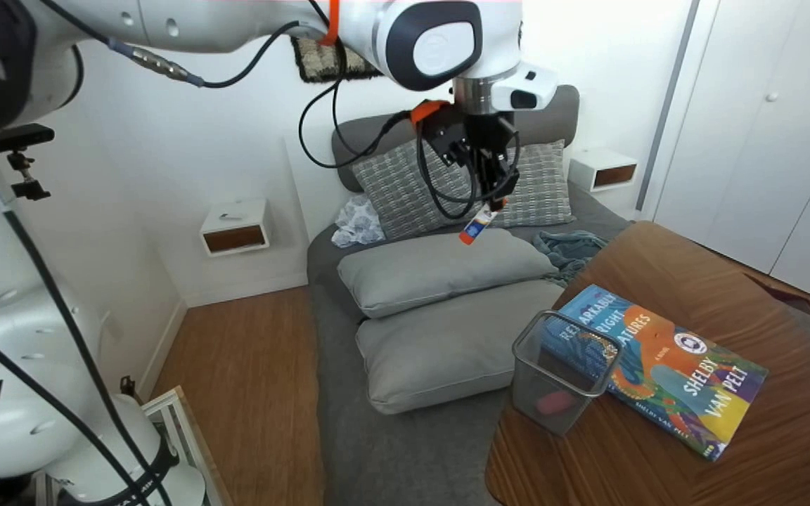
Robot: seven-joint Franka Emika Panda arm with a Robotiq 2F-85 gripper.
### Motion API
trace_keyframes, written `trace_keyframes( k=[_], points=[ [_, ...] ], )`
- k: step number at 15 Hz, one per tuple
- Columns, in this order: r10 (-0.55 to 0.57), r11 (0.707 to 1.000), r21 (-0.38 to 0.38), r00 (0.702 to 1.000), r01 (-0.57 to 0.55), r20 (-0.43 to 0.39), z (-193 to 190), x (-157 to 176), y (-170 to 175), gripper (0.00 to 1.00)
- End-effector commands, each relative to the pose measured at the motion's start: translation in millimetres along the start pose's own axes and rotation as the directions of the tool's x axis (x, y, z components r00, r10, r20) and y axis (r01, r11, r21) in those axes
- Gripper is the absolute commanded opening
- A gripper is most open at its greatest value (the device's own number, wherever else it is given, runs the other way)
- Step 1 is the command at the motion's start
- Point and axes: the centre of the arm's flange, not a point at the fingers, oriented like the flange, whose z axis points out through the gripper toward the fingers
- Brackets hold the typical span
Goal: Put the glue stick on top of the light grey pillow
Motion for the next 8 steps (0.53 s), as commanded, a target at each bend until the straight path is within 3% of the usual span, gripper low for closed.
trace_keyframes(
  k=[1,6,7,8],
  points=[
    [-0.018,1.0,-0.004,1.0,0.018,0.012,7.5,-1.1,-9.2,0.3],
    [-0.024,1.0,-0.011,1.0,0.024,0.012,5.7,0.3,-3.1,0.3],
    [-0.024,1.0,-0.011,1.0,0.025,0.012,5.6,0.3,-3.1,0.07],
    [-0.046,0.999,-0.008,0.998,0.046,0.036,21.4,4.5,-15.5,0.07]
  ],
)
